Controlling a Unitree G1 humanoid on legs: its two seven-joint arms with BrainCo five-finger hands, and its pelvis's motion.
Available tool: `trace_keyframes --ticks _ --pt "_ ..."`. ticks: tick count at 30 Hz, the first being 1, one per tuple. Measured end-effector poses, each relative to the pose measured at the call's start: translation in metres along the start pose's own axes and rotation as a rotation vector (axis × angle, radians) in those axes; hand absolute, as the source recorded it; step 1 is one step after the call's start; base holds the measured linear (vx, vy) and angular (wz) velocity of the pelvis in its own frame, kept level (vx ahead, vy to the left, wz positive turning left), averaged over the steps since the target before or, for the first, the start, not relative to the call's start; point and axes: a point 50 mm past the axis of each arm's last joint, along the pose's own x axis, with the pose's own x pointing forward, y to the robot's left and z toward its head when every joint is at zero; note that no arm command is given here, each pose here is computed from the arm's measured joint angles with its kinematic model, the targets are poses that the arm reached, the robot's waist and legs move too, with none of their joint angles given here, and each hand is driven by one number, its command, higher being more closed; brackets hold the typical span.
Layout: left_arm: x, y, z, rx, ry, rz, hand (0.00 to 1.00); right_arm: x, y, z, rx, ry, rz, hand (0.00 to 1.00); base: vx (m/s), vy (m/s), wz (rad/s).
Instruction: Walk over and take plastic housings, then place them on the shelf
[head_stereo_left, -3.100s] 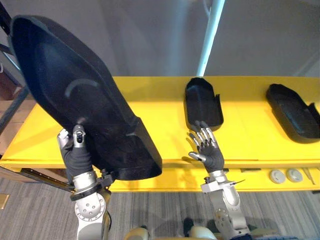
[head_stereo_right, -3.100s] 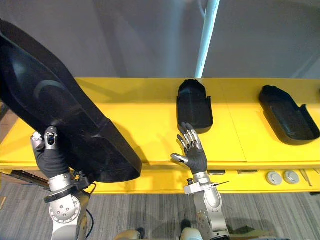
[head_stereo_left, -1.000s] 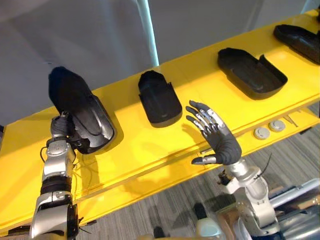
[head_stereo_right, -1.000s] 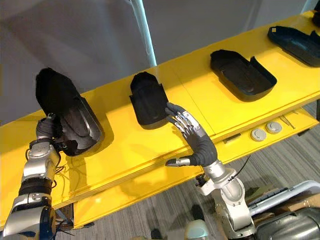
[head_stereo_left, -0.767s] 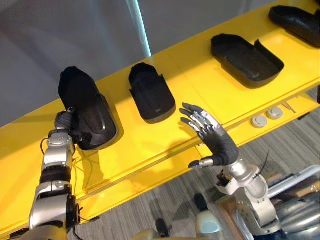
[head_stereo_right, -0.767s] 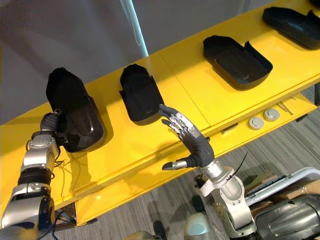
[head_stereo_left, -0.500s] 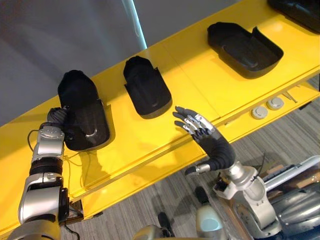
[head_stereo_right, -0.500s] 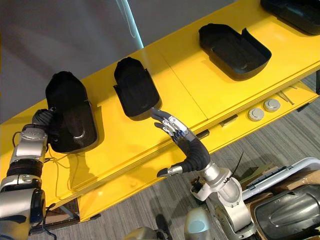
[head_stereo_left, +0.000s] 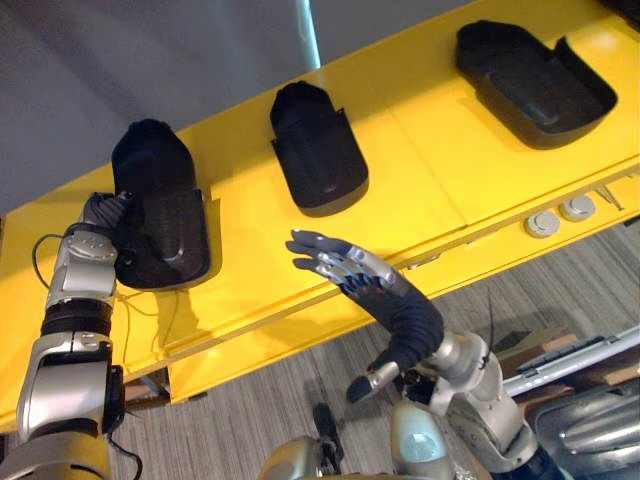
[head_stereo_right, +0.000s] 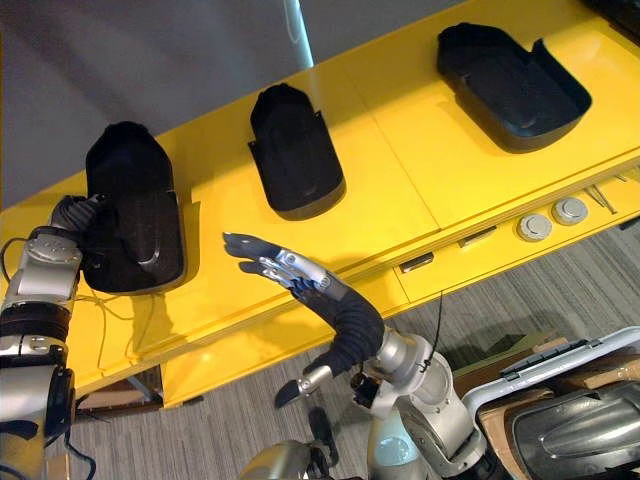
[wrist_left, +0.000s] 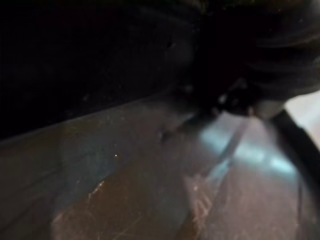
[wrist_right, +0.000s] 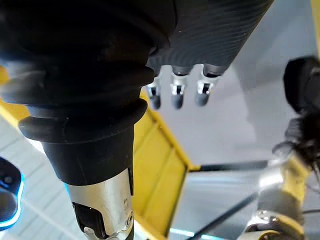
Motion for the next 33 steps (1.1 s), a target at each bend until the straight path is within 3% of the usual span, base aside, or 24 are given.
trace_keyframes --ticks 6,19,33 --pt "0.002 0.002 0.017 -0.010 -0.041 0.005 1.00 0.004 -0.002 0.001 -0.008 -0.005 -0.006 0.00 -0.01 0.000 0.04" --pt "0.004 -0.006 0.046 -0.215 -0.084 0.004 1.00 0.005 -0.002 0.002 -0.014 -0.015 -0.005 0.00 0.00 0.000 -0.04" --pt "0.005 0.004 0.042 -0.238 -0.031 0.058 1.00 0.002 -0.005 0.004 -0.026 -0.017 -0.024 0.00 0.00 0.001 -0.03"
